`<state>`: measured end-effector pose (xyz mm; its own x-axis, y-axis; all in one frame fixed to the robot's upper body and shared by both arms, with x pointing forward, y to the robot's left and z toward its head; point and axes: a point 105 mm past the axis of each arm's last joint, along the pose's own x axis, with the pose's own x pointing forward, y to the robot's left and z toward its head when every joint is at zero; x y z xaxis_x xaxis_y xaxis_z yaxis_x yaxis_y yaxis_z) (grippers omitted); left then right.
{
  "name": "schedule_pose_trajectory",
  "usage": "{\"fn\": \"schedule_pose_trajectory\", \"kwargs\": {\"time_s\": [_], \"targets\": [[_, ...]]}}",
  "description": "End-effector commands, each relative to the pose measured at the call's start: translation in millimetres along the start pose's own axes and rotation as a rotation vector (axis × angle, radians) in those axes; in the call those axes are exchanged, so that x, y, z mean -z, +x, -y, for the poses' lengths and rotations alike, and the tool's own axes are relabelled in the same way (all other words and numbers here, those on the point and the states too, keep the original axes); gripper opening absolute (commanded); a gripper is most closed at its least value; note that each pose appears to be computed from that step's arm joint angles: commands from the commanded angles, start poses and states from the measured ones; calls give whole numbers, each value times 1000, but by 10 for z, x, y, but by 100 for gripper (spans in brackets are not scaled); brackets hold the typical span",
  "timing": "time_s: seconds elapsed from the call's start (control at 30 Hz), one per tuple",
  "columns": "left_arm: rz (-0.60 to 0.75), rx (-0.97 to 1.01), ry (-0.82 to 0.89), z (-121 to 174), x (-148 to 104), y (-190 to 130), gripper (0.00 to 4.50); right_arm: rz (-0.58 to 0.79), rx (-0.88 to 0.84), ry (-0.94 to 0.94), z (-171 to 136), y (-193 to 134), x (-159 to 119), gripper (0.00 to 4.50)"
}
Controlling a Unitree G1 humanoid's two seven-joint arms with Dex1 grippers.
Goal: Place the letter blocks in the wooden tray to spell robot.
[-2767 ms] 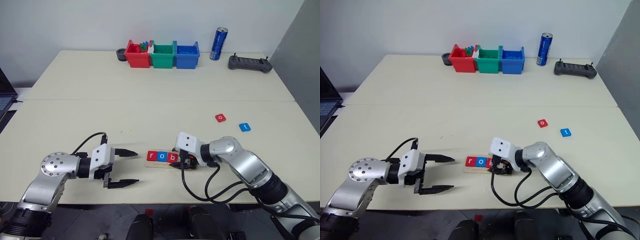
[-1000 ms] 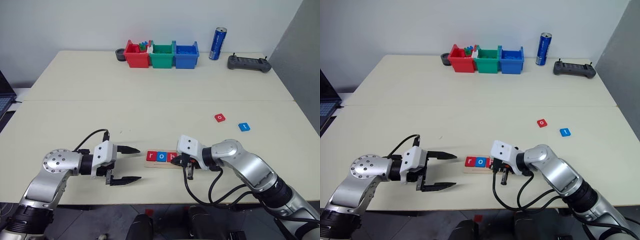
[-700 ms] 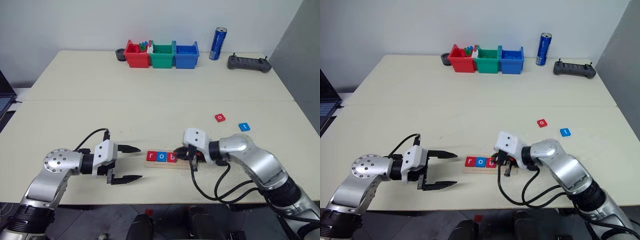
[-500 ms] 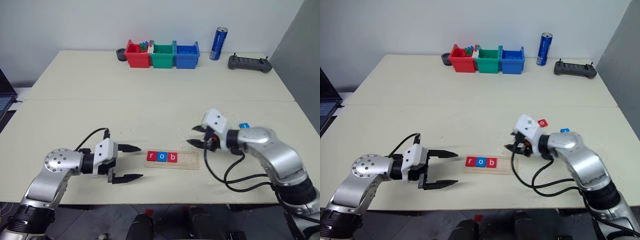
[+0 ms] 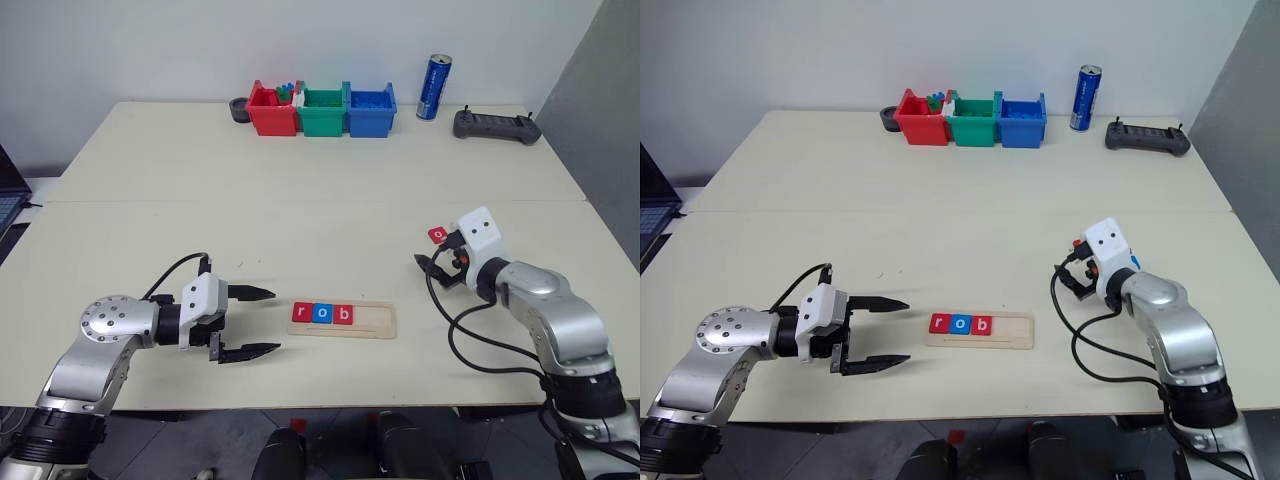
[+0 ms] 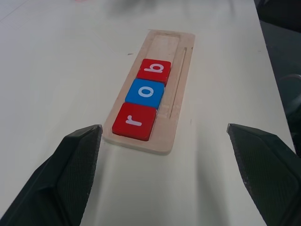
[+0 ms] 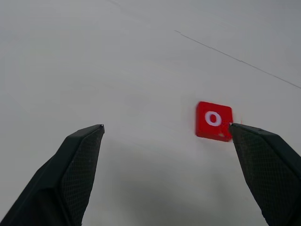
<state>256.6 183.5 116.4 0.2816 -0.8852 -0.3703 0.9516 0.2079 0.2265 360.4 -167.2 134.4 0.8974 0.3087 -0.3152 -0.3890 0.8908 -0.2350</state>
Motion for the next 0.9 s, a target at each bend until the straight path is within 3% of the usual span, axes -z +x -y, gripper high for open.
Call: {"fn": "schedule_pose_trajectory", "kwargs": {"time_s": [0.03, 0.37, 0.5, 0.7, 0.9], "targets": [[15, -4, 40, -22, -70, -8, 450, 51, 78, 12, 180, 76, -106, 448], [15, -1, 44, 22, -73, 22, 450, -28, 96, 151, 277, 529, 166, 448], [18, -3, 46, 25, -91, 40, 450, -65, 98, 171, 258, 589, 275, 355], [19, 0, 44, 38, -101, 50, 450, -52, 143, 200, 289, 509, 295, 147], [13, 16, 46, 42, -104, 13, 450, 36, 61, 152, 24, 116, 67, 146]]}}
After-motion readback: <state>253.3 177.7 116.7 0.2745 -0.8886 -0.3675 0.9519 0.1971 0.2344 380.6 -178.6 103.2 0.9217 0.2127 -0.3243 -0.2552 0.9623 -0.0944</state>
